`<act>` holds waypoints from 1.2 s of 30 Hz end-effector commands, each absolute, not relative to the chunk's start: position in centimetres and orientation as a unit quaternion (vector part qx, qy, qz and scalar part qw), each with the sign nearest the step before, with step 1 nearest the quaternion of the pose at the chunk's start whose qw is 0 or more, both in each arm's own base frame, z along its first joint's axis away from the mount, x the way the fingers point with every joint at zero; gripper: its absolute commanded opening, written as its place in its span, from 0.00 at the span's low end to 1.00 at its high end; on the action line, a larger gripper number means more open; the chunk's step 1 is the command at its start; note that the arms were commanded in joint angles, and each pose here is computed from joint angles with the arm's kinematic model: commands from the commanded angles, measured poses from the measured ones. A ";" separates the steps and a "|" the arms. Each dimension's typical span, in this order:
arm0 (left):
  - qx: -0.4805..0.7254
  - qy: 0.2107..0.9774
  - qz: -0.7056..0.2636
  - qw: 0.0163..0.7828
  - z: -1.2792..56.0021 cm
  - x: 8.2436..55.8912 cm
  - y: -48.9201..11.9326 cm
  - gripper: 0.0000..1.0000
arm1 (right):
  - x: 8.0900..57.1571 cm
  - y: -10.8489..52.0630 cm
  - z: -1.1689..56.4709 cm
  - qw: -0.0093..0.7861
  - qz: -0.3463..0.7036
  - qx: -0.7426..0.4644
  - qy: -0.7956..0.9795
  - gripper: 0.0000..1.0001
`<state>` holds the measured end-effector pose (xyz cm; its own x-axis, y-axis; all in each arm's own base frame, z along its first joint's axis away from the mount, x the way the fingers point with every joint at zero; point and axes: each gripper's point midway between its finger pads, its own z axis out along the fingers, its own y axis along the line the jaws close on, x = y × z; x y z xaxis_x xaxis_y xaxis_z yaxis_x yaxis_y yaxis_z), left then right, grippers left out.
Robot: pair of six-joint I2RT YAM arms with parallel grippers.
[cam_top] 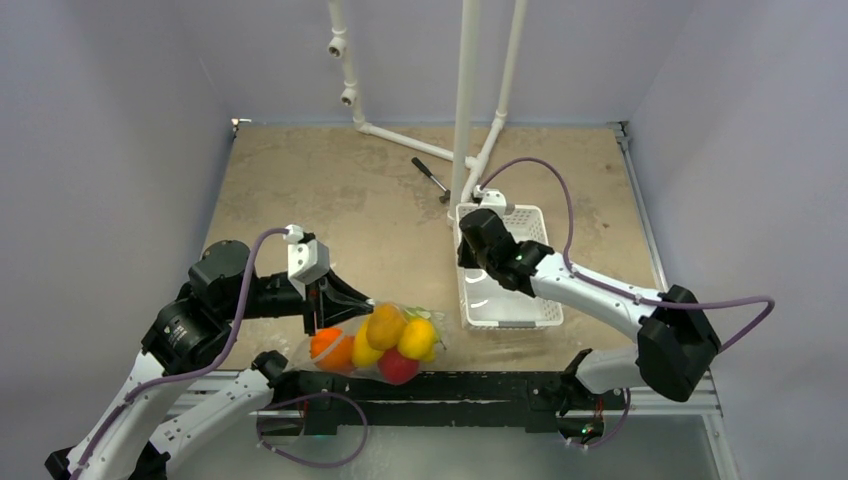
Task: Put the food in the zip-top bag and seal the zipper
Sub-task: Move the bin to the center of the board.
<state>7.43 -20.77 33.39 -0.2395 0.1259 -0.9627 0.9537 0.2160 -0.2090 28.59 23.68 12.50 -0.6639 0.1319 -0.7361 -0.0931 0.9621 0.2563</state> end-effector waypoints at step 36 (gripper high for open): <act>0.415 0.649 -0.478 0.421 31.5 11.4 -24.7 0.00 | 33.7 20.4 28.9 0.591 0.265 -0.055 0.760 0.48</act>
<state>10.87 -23.83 30.30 -0.3265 0.1816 -0.9276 0.9321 0.2247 -0.2841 35.85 18.11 22.30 -0.4274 0.2303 -0.8743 -0.1457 0.9368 0.3180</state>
